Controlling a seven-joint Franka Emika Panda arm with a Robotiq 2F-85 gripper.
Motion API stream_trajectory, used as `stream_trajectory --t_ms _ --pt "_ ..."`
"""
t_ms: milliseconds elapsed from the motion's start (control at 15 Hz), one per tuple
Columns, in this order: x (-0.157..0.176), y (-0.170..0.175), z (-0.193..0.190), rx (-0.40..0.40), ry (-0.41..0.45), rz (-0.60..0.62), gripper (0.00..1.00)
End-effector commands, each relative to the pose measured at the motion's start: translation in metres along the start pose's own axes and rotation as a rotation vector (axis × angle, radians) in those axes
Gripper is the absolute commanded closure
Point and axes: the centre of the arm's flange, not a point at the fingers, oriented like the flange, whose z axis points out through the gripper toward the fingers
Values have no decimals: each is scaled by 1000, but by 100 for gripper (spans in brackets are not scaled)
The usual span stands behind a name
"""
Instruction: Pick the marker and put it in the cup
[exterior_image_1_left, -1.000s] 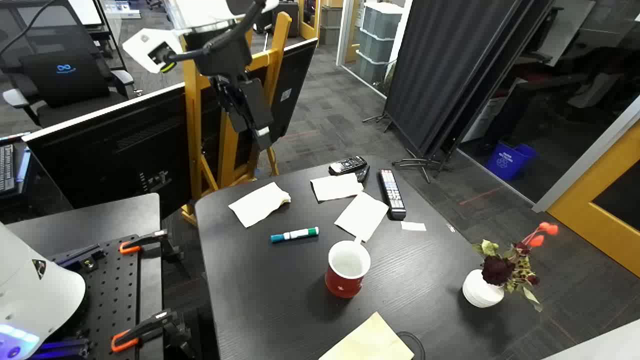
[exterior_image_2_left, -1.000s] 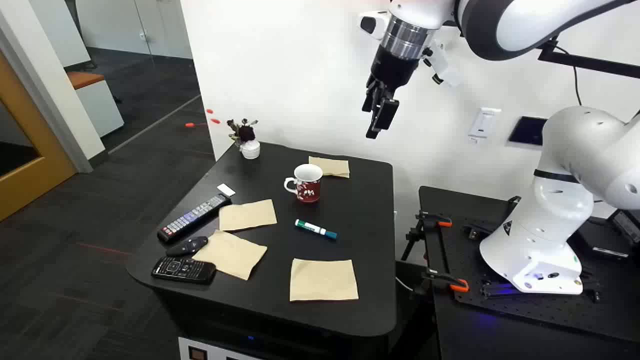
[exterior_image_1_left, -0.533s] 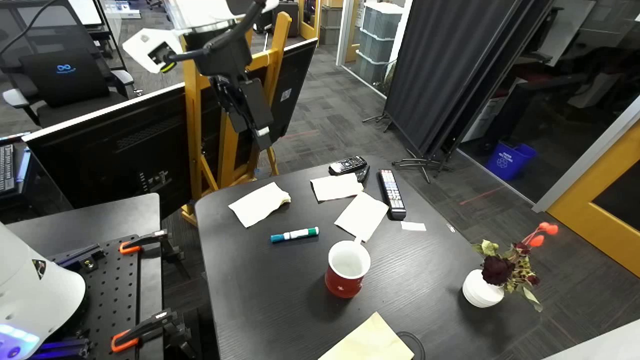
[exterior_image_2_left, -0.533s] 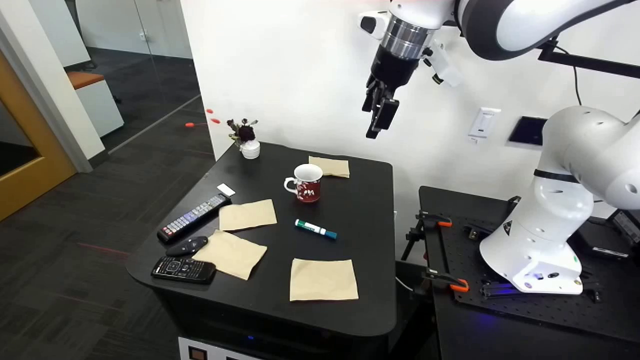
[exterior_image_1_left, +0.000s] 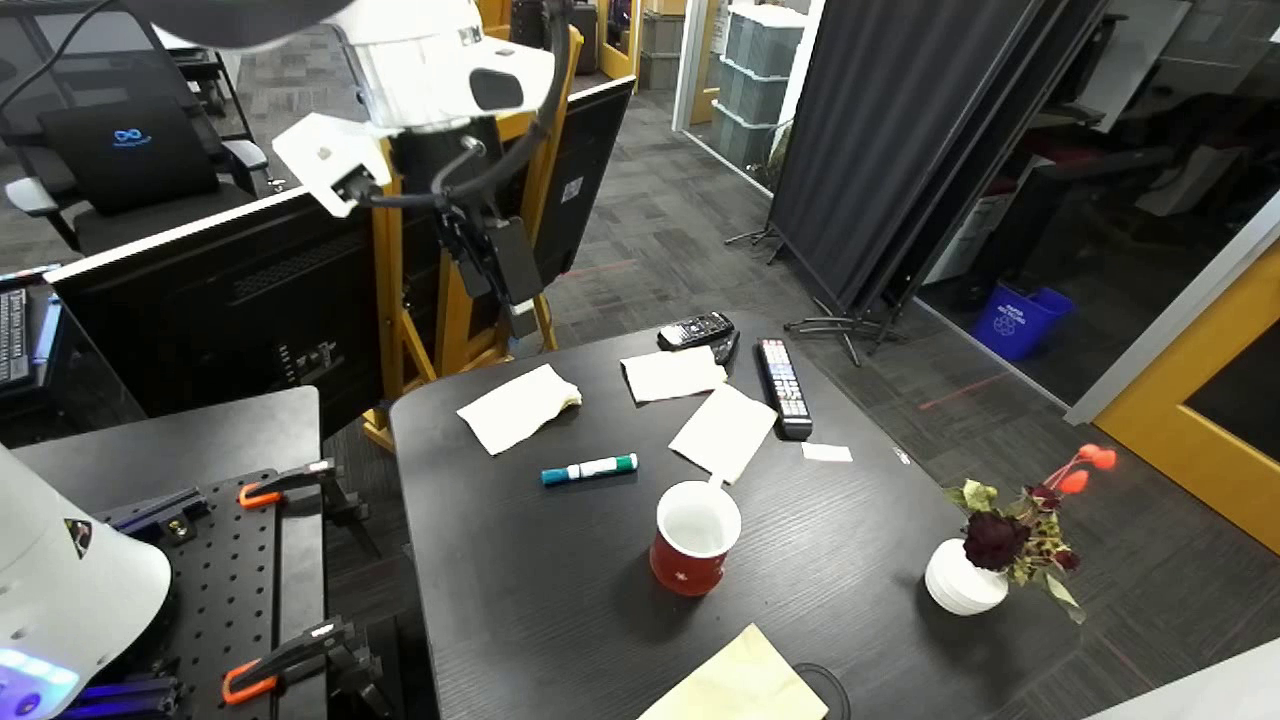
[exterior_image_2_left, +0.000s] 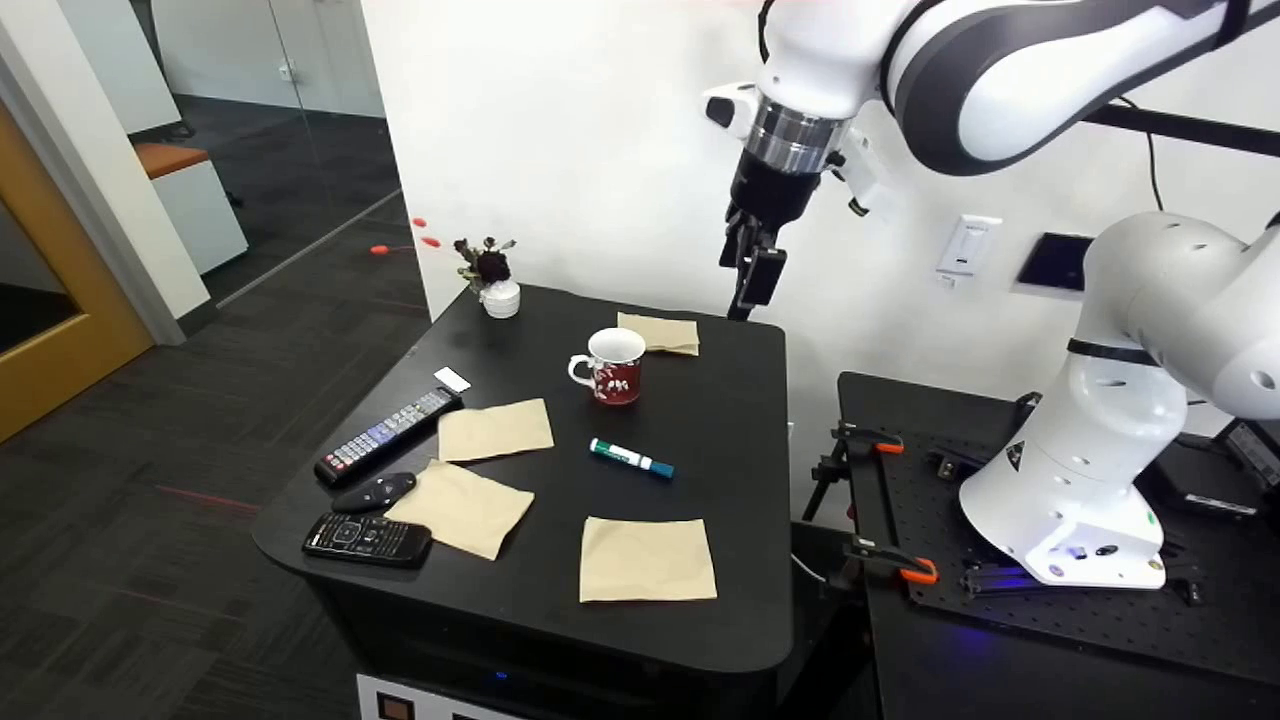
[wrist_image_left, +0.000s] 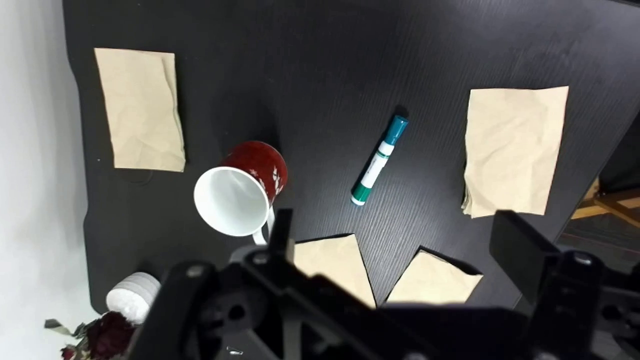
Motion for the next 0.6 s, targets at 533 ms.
stream_trajectory --t_ms 533 --pt "59 -34 139 51 32 269 0"
